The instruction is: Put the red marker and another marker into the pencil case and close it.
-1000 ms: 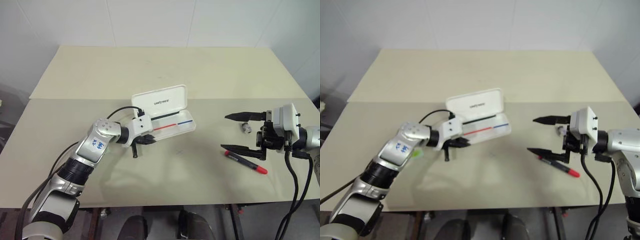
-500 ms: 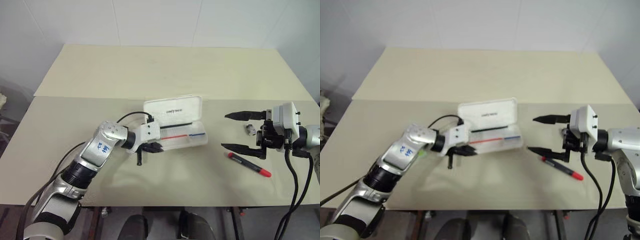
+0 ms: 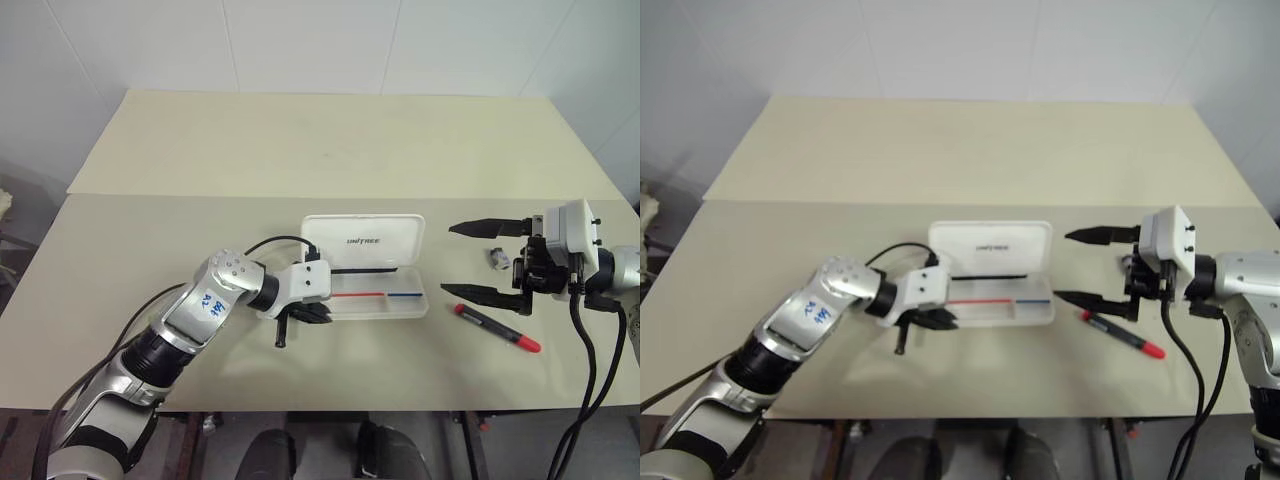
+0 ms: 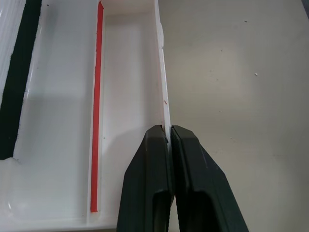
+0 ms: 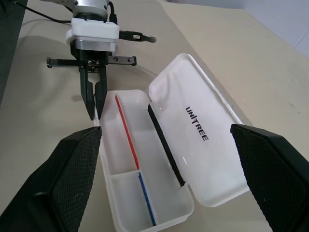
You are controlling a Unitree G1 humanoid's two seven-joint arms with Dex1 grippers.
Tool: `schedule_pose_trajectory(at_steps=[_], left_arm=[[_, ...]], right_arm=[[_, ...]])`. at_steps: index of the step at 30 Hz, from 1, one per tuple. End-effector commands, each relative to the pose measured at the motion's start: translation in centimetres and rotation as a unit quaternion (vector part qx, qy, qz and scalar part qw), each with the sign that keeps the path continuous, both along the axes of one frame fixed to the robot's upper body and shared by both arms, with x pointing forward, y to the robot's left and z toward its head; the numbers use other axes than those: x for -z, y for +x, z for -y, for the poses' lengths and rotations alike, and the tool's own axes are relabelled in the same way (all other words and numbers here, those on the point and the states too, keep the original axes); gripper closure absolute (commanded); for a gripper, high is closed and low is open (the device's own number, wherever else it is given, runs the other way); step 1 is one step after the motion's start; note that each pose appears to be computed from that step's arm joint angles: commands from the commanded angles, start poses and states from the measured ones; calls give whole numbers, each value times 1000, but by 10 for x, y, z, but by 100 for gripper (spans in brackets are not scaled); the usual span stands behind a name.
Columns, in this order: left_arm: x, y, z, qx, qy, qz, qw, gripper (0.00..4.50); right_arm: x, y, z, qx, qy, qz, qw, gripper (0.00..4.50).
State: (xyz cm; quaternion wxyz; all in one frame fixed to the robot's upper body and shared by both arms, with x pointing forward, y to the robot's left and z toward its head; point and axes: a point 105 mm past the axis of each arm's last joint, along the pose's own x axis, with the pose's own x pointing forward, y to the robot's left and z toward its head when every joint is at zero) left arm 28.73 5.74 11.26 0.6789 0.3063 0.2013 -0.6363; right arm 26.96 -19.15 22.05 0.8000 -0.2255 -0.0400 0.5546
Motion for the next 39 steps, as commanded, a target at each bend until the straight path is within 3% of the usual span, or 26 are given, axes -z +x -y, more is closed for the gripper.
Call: schedule_pose_trajectory(at_steps=[1,13,23,27,30,39], left_arm=[[8,-11,4,3,4,-21,1000,389],[-8,-5,13,-16,-50,-21,998,2],[-23,-13,16,-4,-125,-30,992,2],[-44,-20,6,30,-218,2,976,2],[-55,-19,-17,26,-262,16,965,2],[-74,-24,-79,-15,-273,66,960,2]], right_arm=[[-6,-3,-3,-6,4,18,1000,0],[-2,1,-8,-16,8,14,1000,0],[6,7,-7,-15,19,-12,1000,0],[21,13,16,52,13,-52,997,0],[31,11,37,101,10,-73,992,0],[60,-12,86,183,-15,-132,974,0]])
